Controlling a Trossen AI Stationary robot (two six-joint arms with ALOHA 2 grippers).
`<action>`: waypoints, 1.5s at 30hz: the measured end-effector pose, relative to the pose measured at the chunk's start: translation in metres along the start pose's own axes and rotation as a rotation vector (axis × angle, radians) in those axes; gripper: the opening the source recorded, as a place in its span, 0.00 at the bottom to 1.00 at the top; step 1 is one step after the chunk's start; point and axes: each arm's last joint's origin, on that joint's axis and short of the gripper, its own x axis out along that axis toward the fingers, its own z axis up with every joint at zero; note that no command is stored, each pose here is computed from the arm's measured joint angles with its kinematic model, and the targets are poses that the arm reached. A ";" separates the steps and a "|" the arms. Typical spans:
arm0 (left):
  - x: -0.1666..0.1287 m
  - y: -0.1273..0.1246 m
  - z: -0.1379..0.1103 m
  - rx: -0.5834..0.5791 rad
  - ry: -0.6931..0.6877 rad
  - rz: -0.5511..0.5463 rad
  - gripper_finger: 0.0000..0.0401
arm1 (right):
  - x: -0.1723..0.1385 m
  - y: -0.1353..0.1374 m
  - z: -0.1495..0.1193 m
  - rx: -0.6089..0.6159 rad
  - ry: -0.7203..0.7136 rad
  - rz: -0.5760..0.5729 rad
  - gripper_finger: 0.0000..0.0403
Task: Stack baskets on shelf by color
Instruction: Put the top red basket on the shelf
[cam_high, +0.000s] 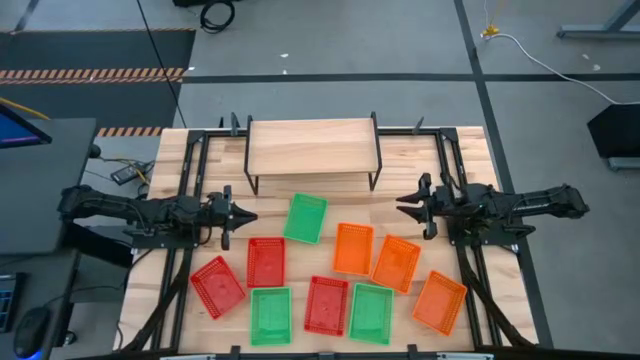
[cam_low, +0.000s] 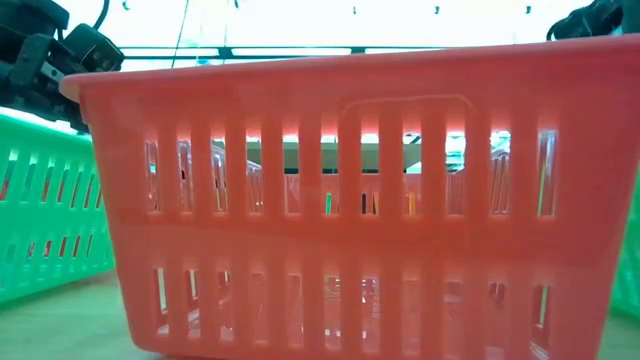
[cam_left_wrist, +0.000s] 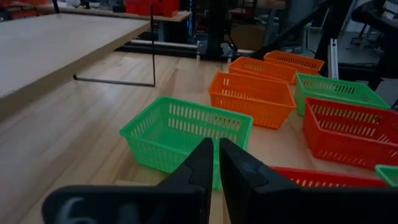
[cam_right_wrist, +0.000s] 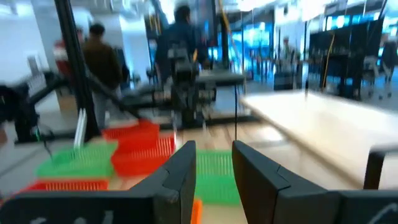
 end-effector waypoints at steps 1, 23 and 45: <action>0.000 0.000 0.000 -0.001 -0.002 0.000 0.08 | 0.000 0.000 0.003 0.003 -0.030 0.004 0.27; 0.000 0.000 -0.001 -0.053 0.005 0.001 0.06 | -0.002 0.001 0.019 0.048 -0.196 0.015 0.27; 0.000 0.000 -0.001 -0.050 0.005 0.001 0.08 | -0.002 0.001 0.019 0.049 -0.195 0.015 0.27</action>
